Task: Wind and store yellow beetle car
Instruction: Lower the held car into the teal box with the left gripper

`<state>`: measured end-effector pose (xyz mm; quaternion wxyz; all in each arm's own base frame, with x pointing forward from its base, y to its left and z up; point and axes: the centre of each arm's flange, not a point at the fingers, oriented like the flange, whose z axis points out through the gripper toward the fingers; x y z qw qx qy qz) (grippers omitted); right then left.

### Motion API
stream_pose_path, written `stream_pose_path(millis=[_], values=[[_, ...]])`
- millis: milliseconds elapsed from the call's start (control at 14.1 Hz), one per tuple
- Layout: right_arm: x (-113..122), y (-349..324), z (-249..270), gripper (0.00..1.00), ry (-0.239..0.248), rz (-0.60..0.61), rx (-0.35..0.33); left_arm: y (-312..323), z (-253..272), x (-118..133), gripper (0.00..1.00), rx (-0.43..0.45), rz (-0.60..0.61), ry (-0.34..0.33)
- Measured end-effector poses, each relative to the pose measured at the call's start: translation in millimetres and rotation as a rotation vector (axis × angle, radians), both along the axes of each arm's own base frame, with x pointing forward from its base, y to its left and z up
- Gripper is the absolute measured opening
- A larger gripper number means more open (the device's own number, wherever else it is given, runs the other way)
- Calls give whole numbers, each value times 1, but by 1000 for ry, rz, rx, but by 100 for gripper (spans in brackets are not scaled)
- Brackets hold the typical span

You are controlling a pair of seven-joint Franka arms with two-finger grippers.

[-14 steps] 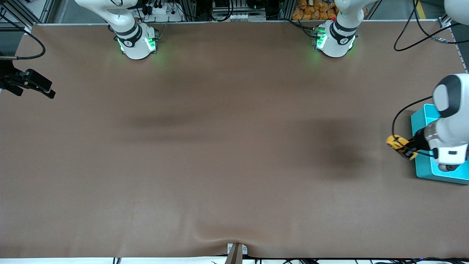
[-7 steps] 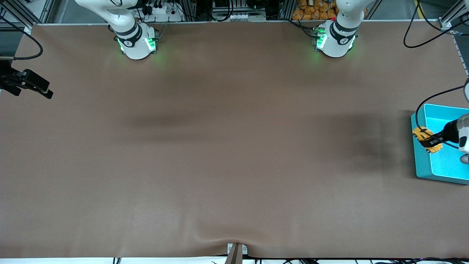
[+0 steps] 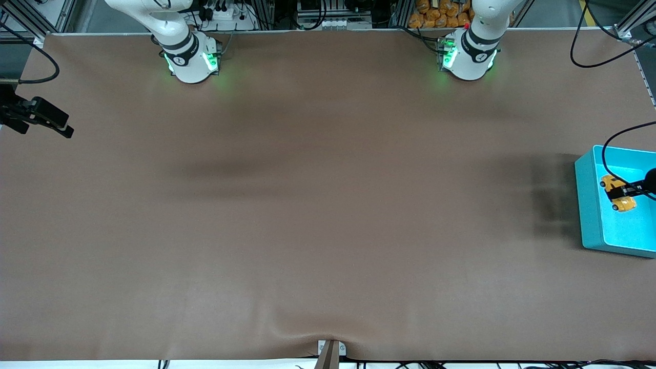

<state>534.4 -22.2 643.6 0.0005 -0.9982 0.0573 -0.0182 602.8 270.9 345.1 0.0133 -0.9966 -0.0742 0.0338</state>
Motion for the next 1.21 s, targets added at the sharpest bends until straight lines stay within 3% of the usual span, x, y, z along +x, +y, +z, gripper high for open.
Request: stream_pose_path(millis=[568,1208], values=[[0,0,0,100,0,0,0,87,-56,-21,46,-67,-158,-5],[0,0,0,100,0,0,0,126,-115,-28,46,21,-268,-1]])
